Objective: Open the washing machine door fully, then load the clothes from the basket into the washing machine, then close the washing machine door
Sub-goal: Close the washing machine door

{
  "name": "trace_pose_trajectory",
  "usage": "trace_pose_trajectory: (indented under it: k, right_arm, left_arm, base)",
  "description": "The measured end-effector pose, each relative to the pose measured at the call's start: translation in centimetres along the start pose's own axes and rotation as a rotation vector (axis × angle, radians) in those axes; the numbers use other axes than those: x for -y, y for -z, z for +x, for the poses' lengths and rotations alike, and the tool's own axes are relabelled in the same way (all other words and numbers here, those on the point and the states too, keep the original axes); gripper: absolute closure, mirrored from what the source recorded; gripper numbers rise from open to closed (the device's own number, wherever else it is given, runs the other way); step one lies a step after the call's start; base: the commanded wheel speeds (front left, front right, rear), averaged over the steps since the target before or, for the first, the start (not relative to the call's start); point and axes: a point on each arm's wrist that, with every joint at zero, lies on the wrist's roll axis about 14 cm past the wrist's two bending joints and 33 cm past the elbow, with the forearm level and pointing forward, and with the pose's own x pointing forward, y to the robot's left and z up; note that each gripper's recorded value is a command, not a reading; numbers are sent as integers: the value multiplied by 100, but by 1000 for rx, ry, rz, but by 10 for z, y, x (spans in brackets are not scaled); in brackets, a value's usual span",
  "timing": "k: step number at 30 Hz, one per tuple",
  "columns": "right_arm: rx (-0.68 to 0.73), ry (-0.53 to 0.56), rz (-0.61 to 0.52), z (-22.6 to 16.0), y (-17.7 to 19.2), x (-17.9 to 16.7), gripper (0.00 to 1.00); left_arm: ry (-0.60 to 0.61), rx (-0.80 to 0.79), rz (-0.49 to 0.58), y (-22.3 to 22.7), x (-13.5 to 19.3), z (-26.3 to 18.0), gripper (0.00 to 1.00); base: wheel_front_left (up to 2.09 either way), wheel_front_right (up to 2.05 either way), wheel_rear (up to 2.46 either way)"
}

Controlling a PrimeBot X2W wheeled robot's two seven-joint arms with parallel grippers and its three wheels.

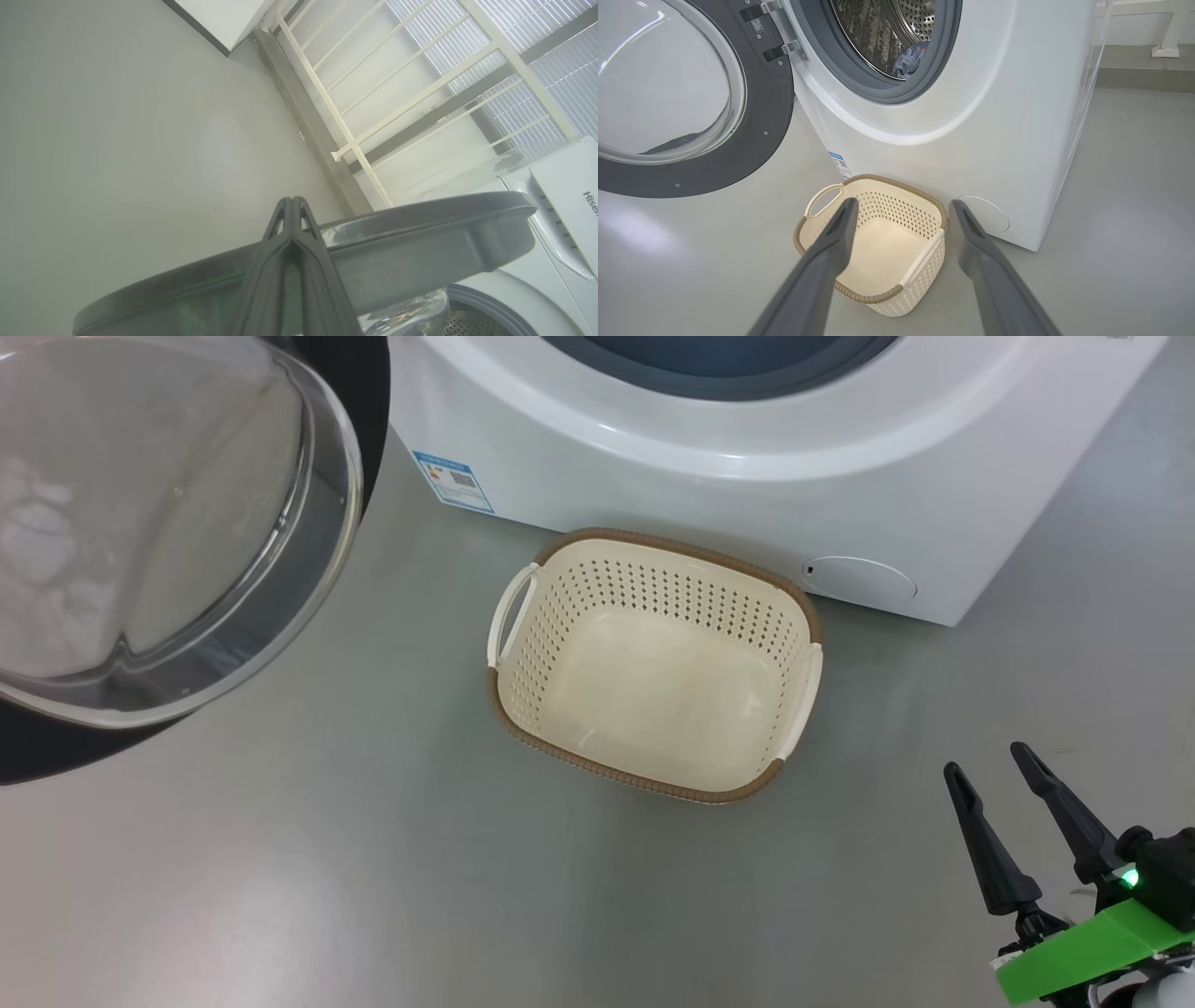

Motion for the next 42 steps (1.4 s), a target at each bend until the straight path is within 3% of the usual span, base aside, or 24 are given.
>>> trace_pose_trajectory:
  k: [19,42]
  right_arm:
    - [29,-19,9,4,-10,-14,0]
    - [63,-29,4,2,-24,-24,0]
  left_arm:
    - [57,-146,53,15,15,-15,100]
    - [151,-321,26,35,28,-42,100]
  base:
    - [0,0,0]
    - [0,0,0]
